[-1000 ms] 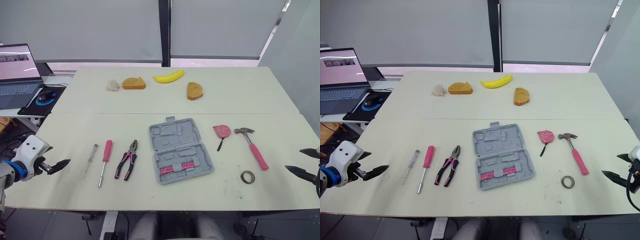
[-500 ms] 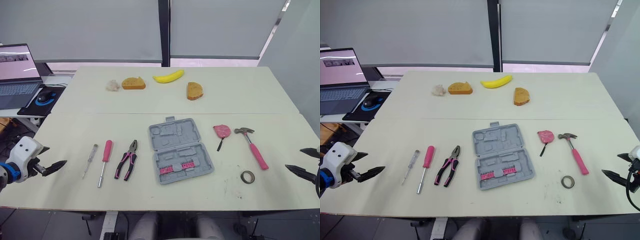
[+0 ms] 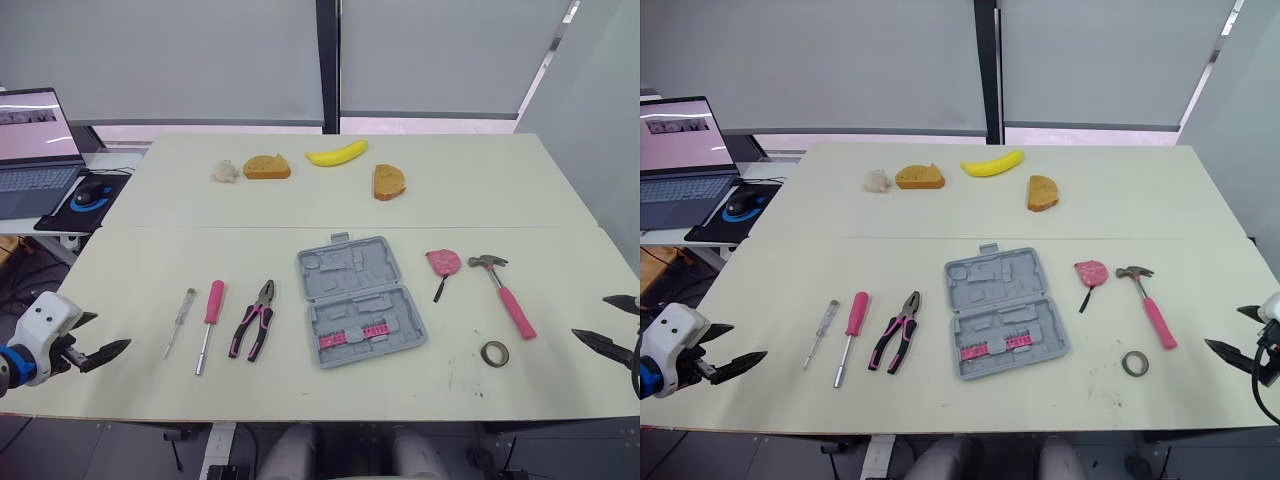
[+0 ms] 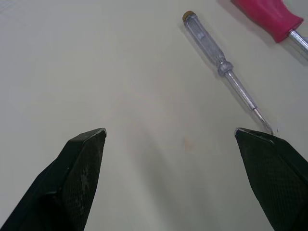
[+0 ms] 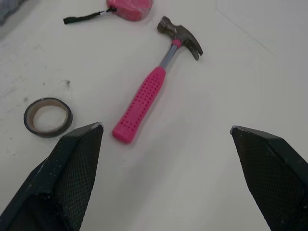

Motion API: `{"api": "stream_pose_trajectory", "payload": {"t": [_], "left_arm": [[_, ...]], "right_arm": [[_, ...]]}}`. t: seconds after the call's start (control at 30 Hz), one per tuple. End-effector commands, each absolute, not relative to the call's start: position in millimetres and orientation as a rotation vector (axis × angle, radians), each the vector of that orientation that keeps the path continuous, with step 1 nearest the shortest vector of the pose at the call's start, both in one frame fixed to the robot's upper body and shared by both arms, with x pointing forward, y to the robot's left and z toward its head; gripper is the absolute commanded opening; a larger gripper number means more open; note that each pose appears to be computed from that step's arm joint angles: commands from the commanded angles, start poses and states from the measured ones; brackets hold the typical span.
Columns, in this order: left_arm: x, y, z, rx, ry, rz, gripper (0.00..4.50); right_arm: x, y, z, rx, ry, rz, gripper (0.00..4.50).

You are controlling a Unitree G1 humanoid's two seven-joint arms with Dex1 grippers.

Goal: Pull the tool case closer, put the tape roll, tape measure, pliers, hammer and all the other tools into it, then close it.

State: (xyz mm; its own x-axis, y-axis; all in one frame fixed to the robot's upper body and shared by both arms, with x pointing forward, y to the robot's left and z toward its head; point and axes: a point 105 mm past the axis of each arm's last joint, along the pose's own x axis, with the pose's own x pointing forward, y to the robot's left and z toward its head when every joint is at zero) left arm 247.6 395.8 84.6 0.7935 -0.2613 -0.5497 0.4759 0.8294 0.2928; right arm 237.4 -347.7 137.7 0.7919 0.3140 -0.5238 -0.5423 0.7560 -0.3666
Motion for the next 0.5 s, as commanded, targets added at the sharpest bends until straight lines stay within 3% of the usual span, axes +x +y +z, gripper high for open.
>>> {"api": "stream_pose_trajectory", "payload": {"t": [0.03, 0.17, 0.27, 0.5], "left_arm": [[259, 373, 99, 0.448, 0.453, -0.457, 4.45], [274, 319, 102, 0.463, 0.388, -0.624, 4.50], [283, 282, 92, 0.506, 0.384, -0.749, 3.58], [305, 222, 68, 0.546, 0.378, -0.882, 1.39]], "right_arm": [[248, -321, 153, -0.558, 0.374, 0.539, 4.50], [267, -268, 162, -0.577, 0.289, 0.679, 3.59], [282, -240, 154, -0.628, 0.315, 0.761, 2.53], [313, -194, 130, -0.675, 0.354, 0.854, 1.02]]}}
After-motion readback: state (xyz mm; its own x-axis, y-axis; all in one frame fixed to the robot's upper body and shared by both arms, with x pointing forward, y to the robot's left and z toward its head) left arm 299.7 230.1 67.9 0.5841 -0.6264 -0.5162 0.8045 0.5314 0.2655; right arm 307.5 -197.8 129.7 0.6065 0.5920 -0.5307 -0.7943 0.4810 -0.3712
